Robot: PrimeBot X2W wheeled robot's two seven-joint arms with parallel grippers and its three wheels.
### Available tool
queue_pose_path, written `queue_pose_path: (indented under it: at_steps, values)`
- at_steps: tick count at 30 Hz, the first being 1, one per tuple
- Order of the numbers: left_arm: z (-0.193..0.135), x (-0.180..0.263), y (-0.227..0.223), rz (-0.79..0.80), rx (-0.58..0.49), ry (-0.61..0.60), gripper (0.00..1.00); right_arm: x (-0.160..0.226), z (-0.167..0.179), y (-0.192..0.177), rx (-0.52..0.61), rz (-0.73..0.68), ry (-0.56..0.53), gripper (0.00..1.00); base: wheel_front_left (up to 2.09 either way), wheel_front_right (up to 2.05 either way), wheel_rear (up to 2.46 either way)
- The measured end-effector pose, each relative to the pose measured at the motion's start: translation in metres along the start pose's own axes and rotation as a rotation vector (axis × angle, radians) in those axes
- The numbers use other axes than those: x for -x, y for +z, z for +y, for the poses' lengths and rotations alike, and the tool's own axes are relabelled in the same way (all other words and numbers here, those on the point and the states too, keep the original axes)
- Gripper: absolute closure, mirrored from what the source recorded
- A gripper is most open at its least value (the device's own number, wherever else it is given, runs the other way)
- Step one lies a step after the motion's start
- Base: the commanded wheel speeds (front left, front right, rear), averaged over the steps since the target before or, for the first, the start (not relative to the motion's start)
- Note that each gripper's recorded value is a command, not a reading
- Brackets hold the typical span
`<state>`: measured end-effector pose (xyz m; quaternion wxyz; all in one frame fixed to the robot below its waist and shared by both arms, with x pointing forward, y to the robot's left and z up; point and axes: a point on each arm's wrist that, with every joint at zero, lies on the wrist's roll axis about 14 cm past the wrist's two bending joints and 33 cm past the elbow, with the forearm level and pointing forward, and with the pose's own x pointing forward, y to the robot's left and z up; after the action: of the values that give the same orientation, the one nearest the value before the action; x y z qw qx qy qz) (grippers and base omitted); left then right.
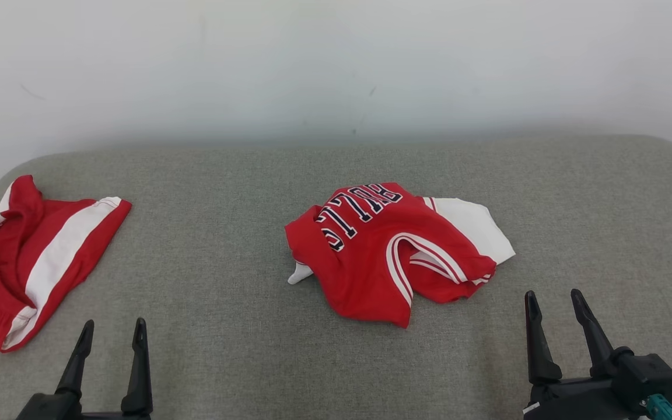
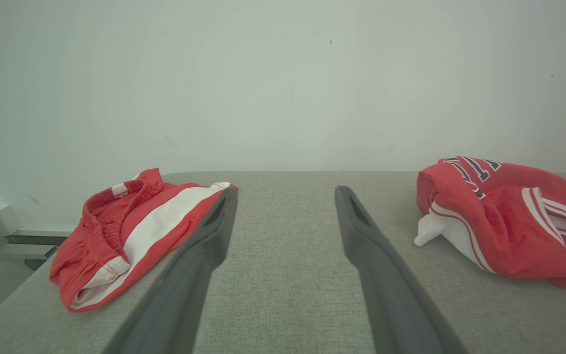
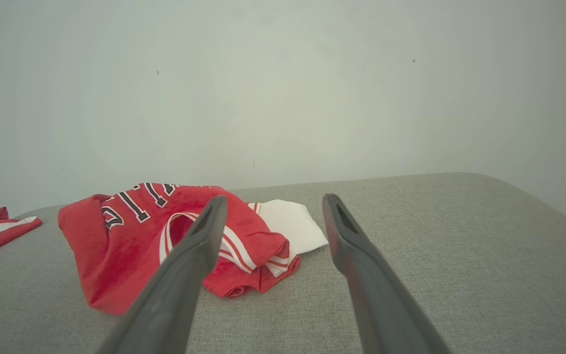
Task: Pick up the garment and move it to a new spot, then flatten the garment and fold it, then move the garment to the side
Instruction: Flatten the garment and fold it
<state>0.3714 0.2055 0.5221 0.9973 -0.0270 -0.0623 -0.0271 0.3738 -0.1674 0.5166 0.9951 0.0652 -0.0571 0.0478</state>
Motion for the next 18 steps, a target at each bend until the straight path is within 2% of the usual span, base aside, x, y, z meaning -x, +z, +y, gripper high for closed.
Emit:
queue_pose_path:
  at_steps: [12,18]
  values:
    - [-0.006,-0.003,-0.001,0.002,0.003,-0.013,0.00,0.000,0.000,-0.003,0.003,0.009,0.000,0.00,0.00,0.00,0.00]
    - [-0.003,-0.003,-0.003,0.007,0.002,-0.007,0.00,-0.018,0.030,-0.006,0.032,0.015,0.101,0.00,0.00,0.00,0.00]
